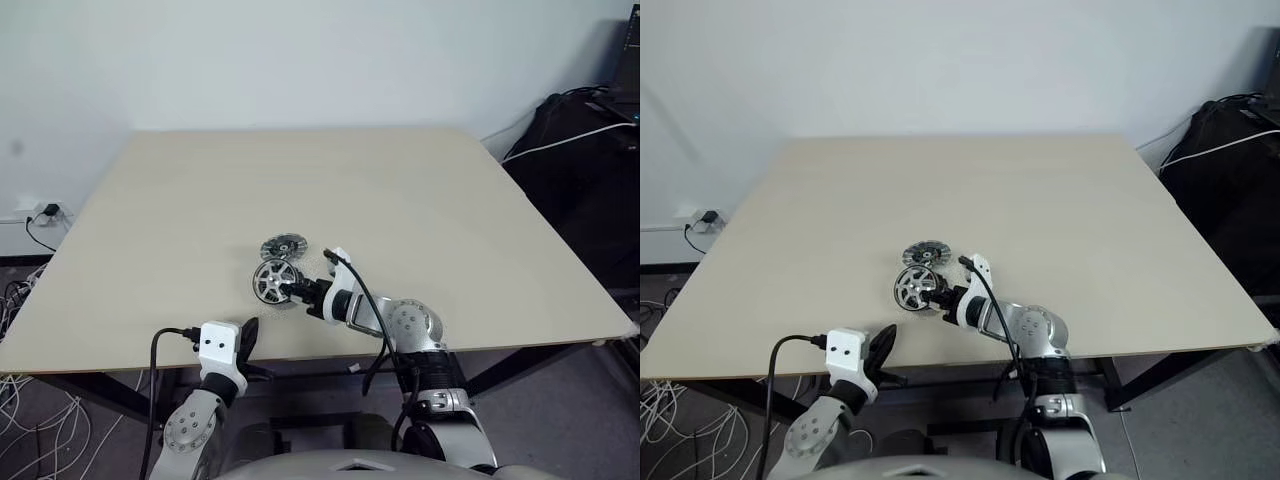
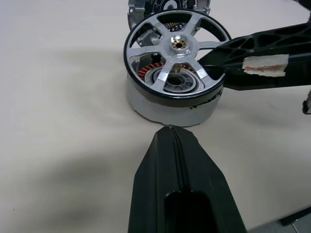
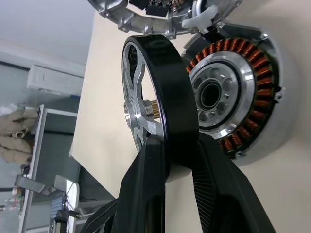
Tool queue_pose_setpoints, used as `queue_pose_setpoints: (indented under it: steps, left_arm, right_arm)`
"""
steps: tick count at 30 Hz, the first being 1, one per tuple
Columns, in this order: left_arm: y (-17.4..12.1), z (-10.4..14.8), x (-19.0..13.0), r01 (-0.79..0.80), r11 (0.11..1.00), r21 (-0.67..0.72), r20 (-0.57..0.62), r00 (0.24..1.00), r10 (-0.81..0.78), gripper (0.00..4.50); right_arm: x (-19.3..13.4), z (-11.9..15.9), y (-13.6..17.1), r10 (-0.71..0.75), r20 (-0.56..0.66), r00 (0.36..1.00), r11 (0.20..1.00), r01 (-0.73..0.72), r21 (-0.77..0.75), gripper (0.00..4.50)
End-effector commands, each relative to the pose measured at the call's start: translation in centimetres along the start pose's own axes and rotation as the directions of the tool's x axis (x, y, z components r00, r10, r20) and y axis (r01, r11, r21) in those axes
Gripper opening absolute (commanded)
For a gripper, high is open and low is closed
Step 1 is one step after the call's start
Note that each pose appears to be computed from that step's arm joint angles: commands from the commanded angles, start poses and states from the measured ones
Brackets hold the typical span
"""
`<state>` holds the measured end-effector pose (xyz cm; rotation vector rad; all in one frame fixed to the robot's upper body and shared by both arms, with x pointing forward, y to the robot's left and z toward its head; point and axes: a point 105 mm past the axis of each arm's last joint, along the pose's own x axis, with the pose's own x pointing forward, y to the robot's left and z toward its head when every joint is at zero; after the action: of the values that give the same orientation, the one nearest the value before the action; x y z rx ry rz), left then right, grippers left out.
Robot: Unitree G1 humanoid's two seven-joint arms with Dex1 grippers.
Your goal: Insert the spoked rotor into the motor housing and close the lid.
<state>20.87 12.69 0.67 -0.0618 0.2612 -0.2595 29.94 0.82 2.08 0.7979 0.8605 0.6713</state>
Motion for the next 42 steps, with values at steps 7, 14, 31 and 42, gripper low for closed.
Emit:
queue_pose_setpoints:
  steps: [7, 14, 31, 42]
  left_arm:
    - [-0.4, 2.3, 0.3, 0.009, 1.000, 0.003, 0.067, 0.998, -0.009, 0.00]
    - [-0.6, 2.8, 0.3, 0.009, 1.000, 0.003, 0.069, 0.998, -0.009, 0.00]
    - [-0.5, 2.4, 0.6, 0.027, 1.000, 0.003, 0.056, 0.998, -0.027, 0.00]
    - [0.2, 1.2, 0.7, 0.022, 1.000, 0.000, 0.048, 0.999, -0.022, 0.00]
  right_arm:
    - [1.7, -0.3, 1.6, 0.067, 0.021, 0.998, 0.997, -0.067, 0.029, 0.45]
    - [1.6, 0.1, 0.8, 0.043, 0.034, 0.998, 0.999, -0.044, 0.030, 0.45]
    - [0.7, 1.1, 0.1, 0.026, 0.076, 0.997, 0.998, -0.030, 0.046, 0.45]
    - [0.7, 1.3, -0.1, 0.018, 0.081, 0.997, 0.999, -0.021, 0.045, 3.59]
